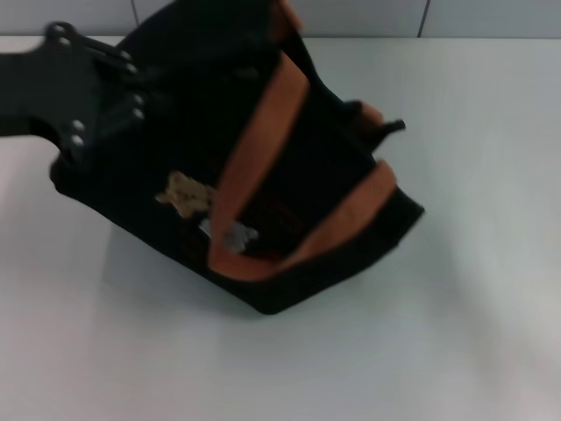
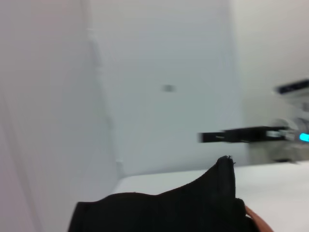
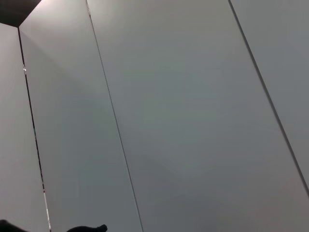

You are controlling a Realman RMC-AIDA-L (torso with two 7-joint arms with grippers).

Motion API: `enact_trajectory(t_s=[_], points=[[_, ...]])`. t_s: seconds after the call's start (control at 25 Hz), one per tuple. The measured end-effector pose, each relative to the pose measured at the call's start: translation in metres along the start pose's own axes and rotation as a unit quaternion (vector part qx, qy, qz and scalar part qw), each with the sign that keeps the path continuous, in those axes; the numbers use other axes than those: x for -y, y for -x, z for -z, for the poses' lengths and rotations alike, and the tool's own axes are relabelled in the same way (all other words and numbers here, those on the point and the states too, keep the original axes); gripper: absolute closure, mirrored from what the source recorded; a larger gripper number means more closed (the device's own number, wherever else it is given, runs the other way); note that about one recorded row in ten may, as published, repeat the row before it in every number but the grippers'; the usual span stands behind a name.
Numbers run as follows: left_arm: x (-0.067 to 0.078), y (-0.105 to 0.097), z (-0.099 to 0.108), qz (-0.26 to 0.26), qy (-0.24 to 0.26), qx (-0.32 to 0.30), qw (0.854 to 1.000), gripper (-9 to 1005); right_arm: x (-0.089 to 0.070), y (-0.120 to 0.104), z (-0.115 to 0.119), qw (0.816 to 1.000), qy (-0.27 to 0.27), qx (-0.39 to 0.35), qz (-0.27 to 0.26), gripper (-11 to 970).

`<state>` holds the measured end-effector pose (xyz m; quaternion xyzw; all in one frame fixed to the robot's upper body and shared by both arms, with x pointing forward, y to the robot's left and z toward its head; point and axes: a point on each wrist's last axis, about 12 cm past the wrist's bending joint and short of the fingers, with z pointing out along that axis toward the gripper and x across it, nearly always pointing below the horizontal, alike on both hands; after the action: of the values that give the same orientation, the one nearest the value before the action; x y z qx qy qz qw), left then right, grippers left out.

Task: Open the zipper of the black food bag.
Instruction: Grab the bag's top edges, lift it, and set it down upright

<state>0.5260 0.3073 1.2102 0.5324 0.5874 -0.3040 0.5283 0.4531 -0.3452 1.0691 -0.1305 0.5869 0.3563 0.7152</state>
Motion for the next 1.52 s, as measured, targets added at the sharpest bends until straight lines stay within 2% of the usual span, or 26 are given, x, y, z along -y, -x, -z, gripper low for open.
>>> enact_trajectory(t_s=[0.24, 0.44, 0.56, 0.68, 0.88, 1.12, 1.32, 1.52], points=[[0.010, 0.010, -0.031, -0.032, -0.071, -0.011, 0.997, 884, -0.002, -0.006, -0.008, 1.000, 0.002, -0.001, 0.006, 176], [0.015, 0.014, -0.049, -0.044, -0.101, -0.005, 0.994, 884, -0.013, -0.022, -0.019, 0.997, 0.010, -0.008, 0.080, 177], [0.015, 0.016, -0.053, -0.049, -0.106, -0.002, 0.993, 884, -0.021, -0.039, -0.027, 0.991, 0.008, -0.024, 0.130, 177], [0.014, 0.018, -0.056, -0.053, -0.104, 0.001, 0.993, 884, -0.029, -0.058, -0.039, 0.987, 0.012, -0.058, 0.151, 177], [0.013, 0.021, -0.056, -0.058, -0.100, 0.012, 0.993, 884, -0.049, -0.090, -0.059, 0.978, 0.056, -0.127, 0.155, 177], [0.015, 0.021, -0.060, -0.068, -0.106, 0.027, 0.992, 884, -0.080, -0.108, -0.076, 0.974, 0.099, -0.133, 0.156, 177], [0.020, 0.018, -0.066, -0.068, -0.112, 0.028, 0.991, 884, -0.079, -0.107, -0.085, 0.975, 0.093, -0.125, 0.157, 178], [0.023, 0.009, -0.069, -0.061, -0.108, 0.026, 0.992, 884, -0.071, -0.104, -0.077, 0.978, 0.063, -0.122, 0.160, 178]])
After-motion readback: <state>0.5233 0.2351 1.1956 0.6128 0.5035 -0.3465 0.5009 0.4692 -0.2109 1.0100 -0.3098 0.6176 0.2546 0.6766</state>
